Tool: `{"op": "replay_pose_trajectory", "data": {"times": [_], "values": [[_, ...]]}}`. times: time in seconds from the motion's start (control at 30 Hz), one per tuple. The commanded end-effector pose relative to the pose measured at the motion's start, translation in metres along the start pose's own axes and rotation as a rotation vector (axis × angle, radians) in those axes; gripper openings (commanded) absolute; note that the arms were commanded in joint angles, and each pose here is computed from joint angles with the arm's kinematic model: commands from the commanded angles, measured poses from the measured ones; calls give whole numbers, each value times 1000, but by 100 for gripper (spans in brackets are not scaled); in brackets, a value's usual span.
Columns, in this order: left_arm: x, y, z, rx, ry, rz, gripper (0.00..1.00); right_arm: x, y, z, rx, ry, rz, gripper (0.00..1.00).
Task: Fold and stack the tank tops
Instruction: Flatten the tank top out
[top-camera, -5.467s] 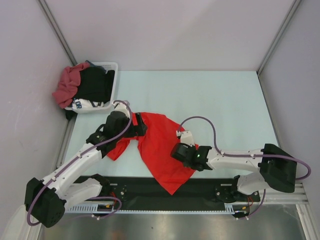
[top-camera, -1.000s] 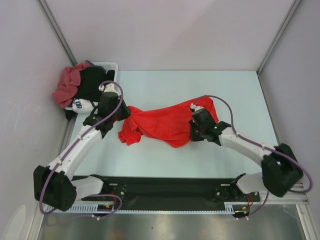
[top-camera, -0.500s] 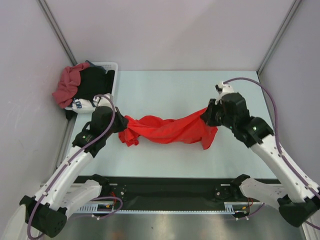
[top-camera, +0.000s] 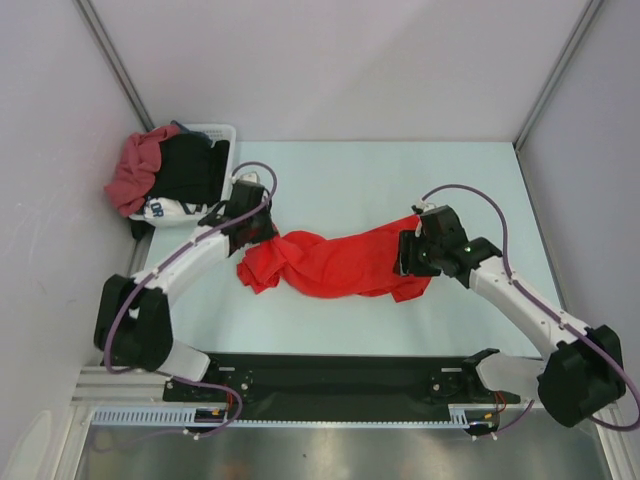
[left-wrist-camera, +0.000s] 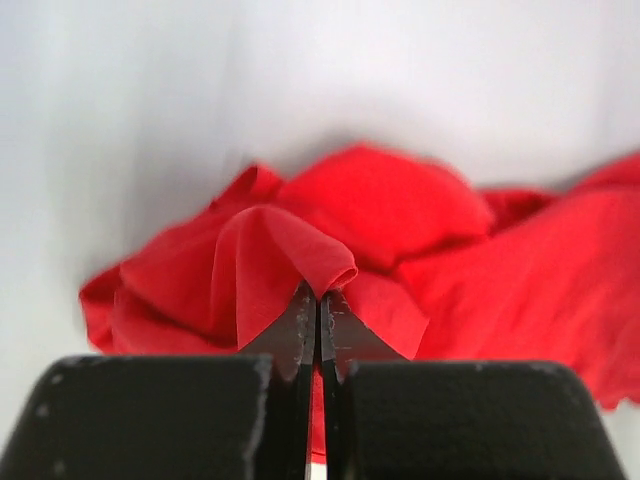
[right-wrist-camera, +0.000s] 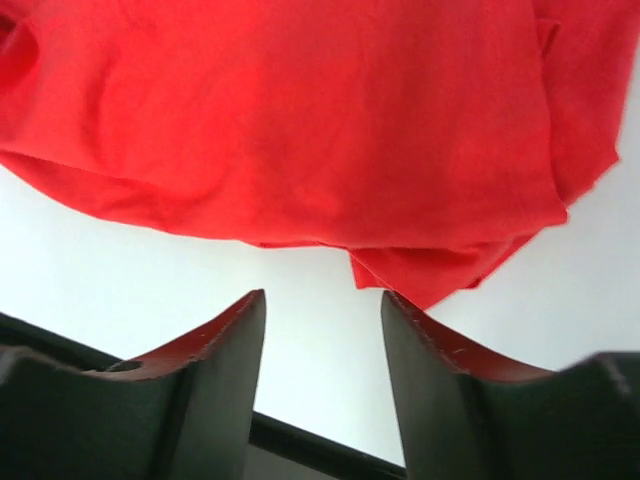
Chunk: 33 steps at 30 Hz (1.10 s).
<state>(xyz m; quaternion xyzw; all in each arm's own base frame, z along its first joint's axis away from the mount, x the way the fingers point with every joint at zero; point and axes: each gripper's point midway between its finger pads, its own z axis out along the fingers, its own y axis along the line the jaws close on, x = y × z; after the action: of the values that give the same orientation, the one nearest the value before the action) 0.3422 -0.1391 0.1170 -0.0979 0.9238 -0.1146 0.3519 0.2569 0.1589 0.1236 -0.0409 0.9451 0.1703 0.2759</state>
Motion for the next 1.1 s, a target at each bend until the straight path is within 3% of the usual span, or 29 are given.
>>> {"op": "replay_pose_trajectory", "data": {"times": [0.0, 0.1, 0.27, 0.37, 0.4, 0.43, 0.53, 0.63, 0.77, 1.07], "values": [[-63, -17, 9, 19, -118, -15, 0, -1, -12, -6, 27, -72, 6, 53], [-69, -17, 36, -23, -72, 2, 0, 4, -14, -2, 37, -80, 43, 51], [-89, 9, 52, -84, -95, -75, 0, 6, -34, 9, 130, -107, 109, 59], [-89, 14, 60, -65, -73, -93, 2, 2, -57, 17, 197, -133, 174, 58], [-88, 15, 62, -67, -63, -89, 4, 0, -60, 19, 193, -149, 193, 57], [-86, 15, 64, -67, -56, -88, 13, -3, -63, 19, 188, -169, 214, 57], [-80, 11, 64, -32, -47, -79, 50, -10, -70, 20, 150, -212, 291, 53], [-79, 7, 51, 18, -82, -80, 67, -13, -72, 23, 120, -218, 337, 54], [-80, 3, 28, 48, -108, -81, 73, -11, -74, 31, 101, -195, 373, 55], [-59, -14, -34, 142, -169, -50, 74, 1, -88, 49, 103, -177, 491, 54]]}}
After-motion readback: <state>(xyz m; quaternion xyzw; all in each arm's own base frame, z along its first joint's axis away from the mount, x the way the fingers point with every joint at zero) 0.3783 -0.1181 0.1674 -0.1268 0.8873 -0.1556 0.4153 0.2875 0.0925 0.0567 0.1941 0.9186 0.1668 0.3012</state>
